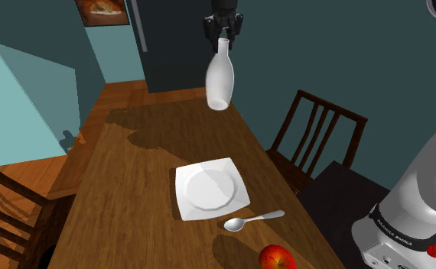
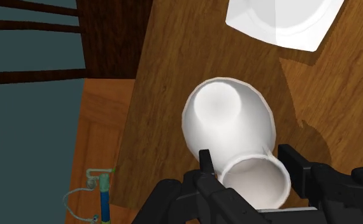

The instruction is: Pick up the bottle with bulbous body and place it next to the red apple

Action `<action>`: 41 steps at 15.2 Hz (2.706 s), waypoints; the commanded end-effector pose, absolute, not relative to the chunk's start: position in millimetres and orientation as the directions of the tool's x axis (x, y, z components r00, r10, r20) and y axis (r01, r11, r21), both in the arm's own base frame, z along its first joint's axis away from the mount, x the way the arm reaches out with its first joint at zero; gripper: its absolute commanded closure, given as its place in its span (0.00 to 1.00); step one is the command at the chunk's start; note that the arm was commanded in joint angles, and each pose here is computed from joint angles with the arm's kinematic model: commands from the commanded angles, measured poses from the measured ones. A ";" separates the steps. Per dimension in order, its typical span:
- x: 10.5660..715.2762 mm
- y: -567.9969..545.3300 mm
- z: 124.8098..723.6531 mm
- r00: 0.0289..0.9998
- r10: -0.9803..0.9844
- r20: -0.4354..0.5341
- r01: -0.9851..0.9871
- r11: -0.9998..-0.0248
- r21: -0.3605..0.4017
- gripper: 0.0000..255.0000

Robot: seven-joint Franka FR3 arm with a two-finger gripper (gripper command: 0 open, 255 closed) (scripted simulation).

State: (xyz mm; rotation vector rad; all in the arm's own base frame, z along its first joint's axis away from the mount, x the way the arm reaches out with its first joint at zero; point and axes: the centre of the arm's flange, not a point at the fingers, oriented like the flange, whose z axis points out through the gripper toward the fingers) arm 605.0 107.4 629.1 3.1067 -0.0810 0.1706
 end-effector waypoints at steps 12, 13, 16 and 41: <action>440.2 135.9 669.3 0.993 -0.051 0.110 -0.054 -0.998 0.026 1.00; 427.5 138.2 672.3 0.993 -0.051 0.110 -0.054 -0.998 0.026 1.00; 389.6 145.3 681.3 0.993 -0.051 0.110 -0.054 -0.998 0.026 1.00; 79.5 202.6 750.1 0.993 -0.051 0.110 -0.054 -0.998 0.026 1.00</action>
